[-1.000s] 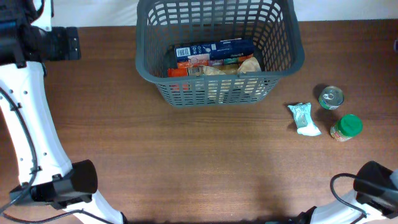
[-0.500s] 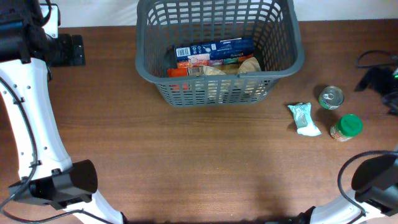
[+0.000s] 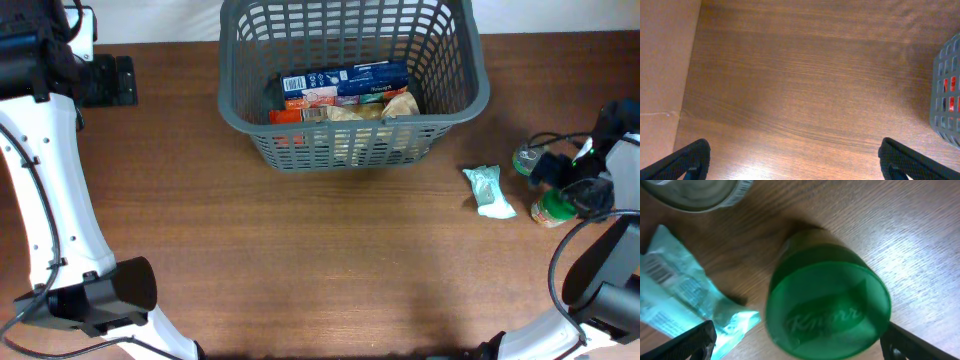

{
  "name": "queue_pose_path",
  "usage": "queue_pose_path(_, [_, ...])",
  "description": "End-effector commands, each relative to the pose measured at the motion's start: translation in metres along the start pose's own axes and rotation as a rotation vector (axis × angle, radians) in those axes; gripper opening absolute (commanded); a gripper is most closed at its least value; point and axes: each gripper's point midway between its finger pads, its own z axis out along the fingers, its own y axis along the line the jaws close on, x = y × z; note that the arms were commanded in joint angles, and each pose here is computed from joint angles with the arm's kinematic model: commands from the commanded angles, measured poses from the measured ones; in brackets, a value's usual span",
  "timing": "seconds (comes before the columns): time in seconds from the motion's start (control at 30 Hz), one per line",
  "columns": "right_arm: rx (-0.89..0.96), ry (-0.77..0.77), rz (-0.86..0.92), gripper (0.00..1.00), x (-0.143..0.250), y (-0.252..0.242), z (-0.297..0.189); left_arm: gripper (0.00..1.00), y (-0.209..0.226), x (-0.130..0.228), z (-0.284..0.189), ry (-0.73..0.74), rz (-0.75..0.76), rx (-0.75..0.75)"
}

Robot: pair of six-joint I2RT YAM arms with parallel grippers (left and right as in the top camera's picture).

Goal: Pack container
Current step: 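Lower the right gripper onto the green-lidded jar and grasp it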

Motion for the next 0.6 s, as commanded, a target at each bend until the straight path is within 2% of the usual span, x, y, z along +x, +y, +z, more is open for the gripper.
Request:
queue_pose_path(0.0, [0.015,-0.013,0.011,0.99,-0.002,-0.003,0.001,0.99,0.001,0.001,-0.002,-0.002,-0.015,0.004])
queue_pose_path(0.57, [0.039,-0.088,0.017,0.99,-0.020,-0.006,0.001,0.99,0.001,0.001,-0.002,-0.002,-0.015,0.004])
